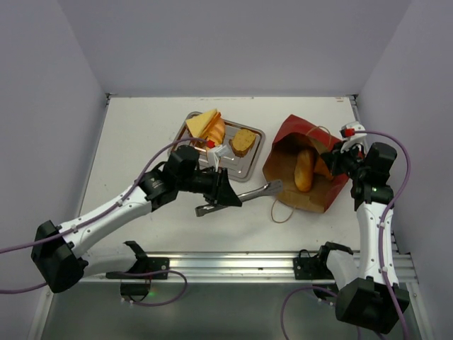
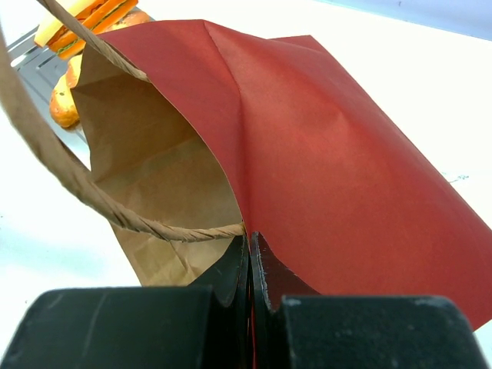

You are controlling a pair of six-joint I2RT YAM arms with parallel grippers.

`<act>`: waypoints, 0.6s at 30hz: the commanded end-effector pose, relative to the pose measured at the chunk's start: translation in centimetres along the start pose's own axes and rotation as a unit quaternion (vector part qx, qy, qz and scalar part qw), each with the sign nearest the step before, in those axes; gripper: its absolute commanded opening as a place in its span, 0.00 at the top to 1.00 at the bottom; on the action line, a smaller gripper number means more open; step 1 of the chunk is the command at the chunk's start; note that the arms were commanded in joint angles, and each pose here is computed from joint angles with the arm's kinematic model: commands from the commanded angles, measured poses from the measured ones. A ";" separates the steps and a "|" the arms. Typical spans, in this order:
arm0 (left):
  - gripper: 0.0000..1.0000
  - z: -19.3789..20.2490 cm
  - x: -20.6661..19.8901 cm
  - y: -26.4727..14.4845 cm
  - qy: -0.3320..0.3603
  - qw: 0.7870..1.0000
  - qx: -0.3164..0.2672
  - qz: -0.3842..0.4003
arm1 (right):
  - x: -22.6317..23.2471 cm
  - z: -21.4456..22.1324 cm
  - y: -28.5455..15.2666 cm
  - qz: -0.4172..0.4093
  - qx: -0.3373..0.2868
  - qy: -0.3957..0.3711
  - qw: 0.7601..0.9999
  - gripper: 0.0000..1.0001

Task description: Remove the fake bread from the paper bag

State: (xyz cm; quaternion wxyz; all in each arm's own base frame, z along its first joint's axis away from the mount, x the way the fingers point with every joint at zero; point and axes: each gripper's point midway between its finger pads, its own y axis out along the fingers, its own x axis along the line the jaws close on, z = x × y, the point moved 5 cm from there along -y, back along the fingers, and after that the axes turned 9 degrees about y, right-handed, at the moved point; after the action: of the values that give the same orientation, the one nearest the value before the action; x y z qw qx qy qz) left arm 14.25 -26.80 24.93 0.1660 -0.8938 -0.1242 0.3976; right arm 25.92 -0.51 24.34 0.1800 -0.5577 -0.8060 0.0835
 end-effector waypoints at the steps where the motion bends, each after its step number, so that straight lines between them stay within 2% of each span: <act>1: 0.69 -2.0 -1.8 1.9 0.007 0.998 -0.048 0.038 | 0.3 -0.5 0.0 -0.013 -0.012 -0.011 1.000 0.99; 7: 0.69 -2.0 -0.7 6.6 -0.009 0.998 -0.056 -0.026 | 0.4 -0.4 0.0 -0.017 -0.010 -0.010 1.000 0.98; 14: 0.69 -3.9 -0.3 11.5 -0.039 0.994 -0.086 -0.051 | 0.5 -0.3 0.0 -0.021 -0.010 -0.011 1.000 0.98; 18: 0.69 -4.3 1.4 14.0 -0.069 0.991 -0.097 -0.068 | 0.5 -0.3 0.0 -0.021 -0.010 -0.012 1.000 0.98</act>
State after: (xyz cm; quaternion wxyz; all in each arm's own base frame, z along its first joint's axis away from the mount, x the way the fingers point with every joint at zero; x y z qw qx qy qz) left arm 17.26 -37.53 18.50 0.1752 -0.8563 -0.2154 0.4354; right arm 25.82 -0.33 24.23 0.1820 -0.5515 -0.8098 0.0838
